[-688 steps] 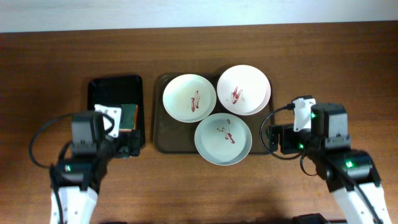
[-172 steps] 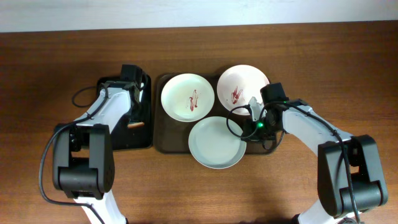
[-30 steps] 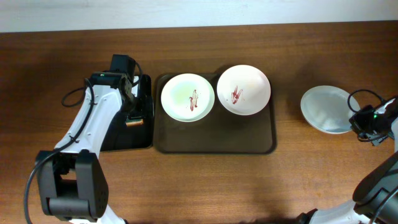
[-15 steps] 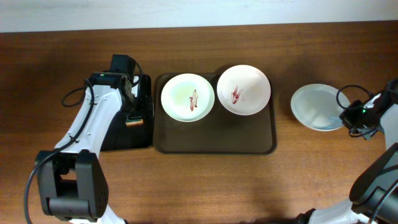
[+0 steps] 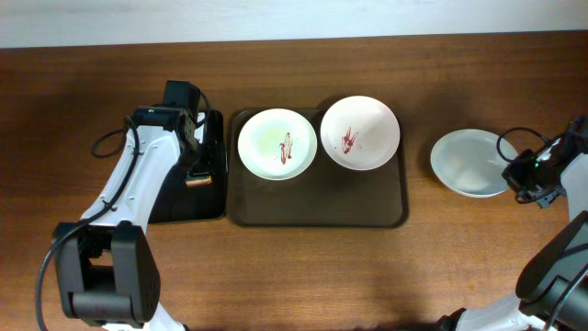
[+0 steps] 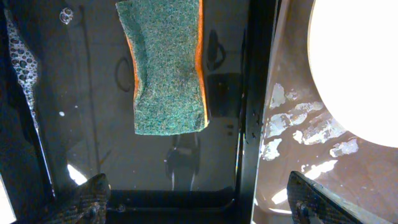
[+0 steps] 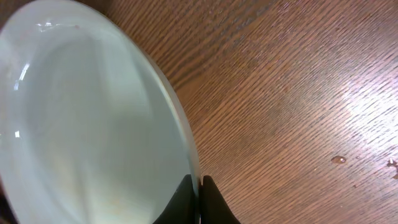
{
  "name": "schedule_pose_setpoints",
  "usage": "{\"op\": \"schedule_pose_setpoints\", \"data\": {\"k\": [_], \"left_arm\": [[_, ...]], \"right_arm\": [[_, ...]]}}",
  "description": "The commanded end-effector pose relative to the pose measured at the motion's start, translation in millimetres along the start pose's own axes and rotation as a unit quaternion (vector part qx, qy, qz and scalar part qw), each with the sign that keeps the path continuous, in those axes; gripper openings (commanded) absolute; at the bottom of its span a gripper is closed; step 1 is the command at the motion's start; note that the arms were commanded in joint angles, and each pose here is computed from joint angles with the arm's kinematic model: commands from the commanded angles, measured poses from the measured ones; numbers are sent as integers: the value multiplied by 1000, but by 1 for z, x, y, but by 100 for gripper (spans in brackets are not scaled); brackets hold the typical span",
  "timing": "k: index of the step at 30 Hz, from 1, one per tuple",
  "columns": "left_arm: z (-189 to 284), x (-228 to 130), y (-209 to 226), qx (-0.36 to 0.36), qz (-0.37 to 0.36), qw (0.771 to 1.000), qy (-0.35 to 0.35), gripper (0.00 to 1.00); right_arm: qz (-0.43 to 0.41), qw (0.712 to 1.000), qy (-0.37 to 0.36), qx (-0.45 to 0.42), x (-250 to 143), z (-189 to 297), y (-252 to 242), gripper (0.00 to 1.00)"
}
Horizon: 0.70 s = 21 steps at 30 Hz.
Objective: Clean dirty plates on tray and stack at the side
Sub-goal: 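Release the plate and lift the right gripper away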
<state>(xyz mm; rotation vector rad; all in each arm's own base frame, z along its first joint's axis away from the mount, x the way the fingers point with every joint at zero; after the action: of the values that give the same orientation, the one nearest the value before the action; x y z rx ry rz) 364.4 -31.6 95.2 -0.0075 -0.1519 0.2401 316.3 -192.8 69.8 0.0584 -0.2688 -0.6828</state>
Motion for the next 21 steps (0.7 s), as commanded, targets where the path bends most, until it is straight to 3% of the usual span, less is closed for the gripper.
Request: {"op": "schedule_pose_setpoints", "data": {"k": [1, 4, 6, 8, 16, 21], "left_arm": [[5, 0, 1, -3, 6, 1000, -4, 89], [5, -1, 1, -3, 6, 1000, -4, 89], [5, -1, 1, -3, 6, 1000, -4, 89], [5, -1, 1, -3, 6, 1000, -4, 89], [5, -2, 1, -2, 6, 1000, -2, 89], [5, -1, 1, -2, 6, 1000, -2, 89]], "right_arm": [[6, 1000, 6, -14, -5, -5, -4, 19], [6, 1000, 6, -10, -5, -5, -3, 57], [6, 1000, 7, -7, -5, -5, -2, 72], [6, 1000, 7, 15, -5, -5, 6, 99], [13, 994, 28, 109, -14, 2, 42, 100], [97, 988, 10, 122, -13, 36, 85, 91]]}}
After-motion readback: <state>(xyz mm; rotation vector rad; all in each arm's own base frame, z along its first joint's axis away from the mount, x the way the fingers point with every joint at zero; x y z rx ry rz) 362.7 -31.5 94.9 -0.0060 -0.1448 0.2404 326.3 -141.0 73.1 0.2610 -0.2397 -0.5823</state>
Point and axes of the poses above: each gripper's point midway between its finger pads, its own z axis back along the fingers, its own y axis along the line the jaws close on, x = y × z, the point moved 1 cm from there along z, back along the fingers, and after that the axes turned 10 degrees about z, right-handed, at the moved point
